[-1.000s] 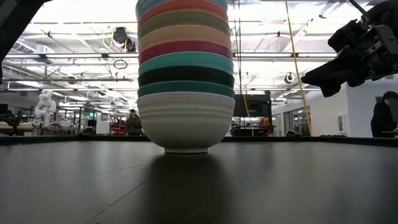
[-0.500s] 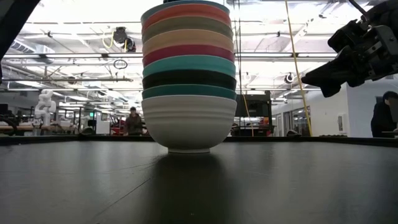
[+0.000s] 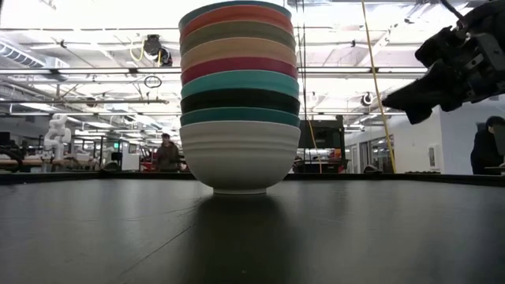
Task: Nest bowls inside each other
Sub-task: Stack the blue bowl on the red bowl
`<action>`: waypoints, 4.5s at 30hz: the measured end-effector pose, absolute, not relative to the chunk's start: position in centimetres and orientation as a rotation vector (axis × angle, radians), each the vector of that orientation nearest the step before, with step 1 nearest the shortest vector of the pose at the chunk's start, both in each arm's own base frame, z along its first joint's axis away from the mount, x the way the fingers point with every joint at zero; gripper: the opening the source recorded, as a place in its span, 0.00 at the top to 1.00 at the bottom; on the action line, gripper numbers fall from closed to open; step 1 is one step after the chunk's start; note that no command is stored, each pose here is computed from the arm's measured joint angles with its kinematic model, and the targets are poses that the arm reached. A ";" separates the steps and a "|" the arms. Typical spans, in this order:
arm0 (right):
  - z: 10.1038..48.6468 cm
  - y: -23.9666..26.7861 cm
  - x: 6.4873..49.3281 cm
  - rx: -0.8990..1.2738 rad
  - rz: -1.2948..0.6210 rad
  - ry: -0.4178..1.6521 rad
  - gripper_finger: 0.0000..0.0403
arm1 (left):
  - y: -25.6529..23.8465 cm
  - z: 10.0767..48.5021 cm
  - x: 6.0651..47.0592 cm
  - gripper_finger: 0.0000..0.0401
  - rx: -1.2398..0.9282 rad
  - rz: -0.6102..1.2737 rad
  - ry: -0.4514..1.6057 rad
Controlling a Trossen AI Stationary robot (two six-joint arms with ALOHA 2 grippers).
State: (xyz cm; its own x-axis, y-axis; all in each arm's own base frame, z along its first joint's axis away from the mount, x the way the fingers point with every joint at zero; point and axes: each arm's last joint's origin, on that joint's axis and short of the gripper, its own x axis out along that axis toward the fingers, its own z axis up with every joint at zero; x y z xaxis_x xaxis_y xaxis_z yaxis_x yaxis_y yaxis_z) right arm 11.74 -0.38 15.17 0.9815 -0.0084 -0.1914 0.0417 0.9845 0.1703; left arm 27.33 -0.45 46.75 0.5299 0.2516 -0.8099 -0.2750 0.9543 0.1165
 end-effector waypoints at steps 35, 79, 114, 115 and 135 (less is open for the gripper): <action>27.1 -3.7 24.3 0.045 0.091 0.224 0.82 | -5.8 21.9 14.7 0.58 -0.054 0.268 0.368; 29.9 -3.1 31.9 -0.007 0.230 0.215 0.82 | -6.0 20.9 14.1 0.58 -0.113 0.240 0.327; 27.4 -4.1 37.7 0.045 0.291 0.309 0.82 | -7.1 20.7 13.5 0.58 -0.109 0.148 0.353; 27.3 -4.1 37.8 0.047 0.291 0.311 0.82 | -7.1 20.7 13.5 0.58 -0.109 0.148 0.353; 28.0 -1.3 38.2 -0.010 0.365 0.235 0.82 | -7.1 20.7 13.5 0.58 -0.115 0.163 0.345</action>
State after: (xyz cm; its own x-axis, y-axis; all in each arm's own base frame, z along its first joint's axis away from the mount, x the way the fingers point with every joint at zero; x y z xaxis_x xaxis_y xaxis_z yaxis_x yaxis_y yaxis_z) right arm 38.22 -1.31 27.95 0.9074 0.3522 -0.2295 -0.3544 0.9345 0.0329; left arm 13.47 -7.11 20.72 0.9284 0.1388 -0.3448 -0.1780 0.9804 -0.0848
